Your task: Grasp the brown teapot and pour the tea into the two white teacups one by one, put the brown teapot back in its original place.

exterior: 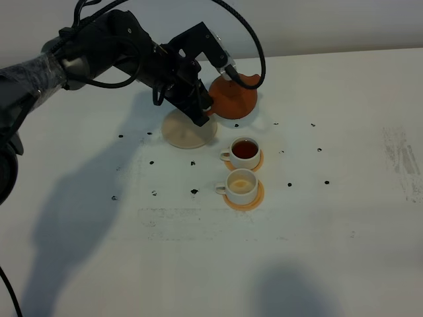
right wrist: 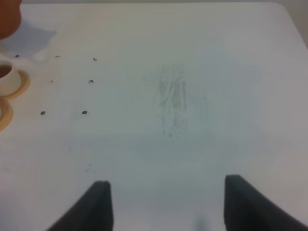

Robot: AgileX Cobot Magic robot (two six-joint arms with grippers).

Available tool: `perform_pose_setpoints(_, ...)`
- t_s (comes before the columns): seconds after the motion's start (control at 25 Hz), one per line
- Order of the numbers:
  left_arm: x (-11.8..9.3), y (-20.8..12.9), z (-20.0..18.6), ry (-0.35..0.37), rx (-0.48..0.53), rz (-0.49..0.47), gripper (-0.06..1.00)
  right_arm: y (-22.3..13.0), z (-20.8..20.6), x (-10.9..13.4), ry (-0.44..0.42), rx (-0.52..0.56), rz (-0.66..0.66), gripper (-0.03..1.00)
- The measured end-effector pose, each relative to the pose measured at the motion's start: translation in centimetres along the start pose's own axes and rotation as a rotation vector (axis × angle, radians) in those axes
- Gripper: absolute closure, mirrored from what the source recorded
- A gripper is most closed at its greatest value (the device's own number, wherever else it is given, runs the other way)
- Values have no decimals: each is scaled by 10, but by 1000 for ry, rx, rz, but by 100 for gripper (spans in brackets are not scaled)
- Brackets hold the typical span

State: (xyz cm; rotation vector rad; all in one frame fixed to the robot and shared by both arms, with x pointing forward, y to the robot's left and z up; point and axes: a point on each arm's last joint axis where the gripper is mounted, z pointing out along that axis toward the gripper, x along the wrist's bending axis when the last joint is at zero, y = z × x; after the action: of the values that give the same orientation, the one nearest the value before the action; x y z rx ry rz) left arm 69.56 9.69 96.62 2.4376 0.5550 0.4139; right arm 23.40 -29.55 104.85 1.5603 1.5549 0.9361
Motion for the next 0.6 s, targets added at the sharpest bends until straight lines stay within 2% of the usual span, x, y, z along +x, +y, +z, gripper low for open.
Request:
perform_pose_setpoints(0.32, 4, 2, 3, -2, 25, -56, 84, 0, 0, 0, 0, 0, 0, 45)
perform_pose_setpoints(0.6, -2, 4, 6, -6, 39, -39, 84, 0, 0, 0, 0, 0, 0, 45)
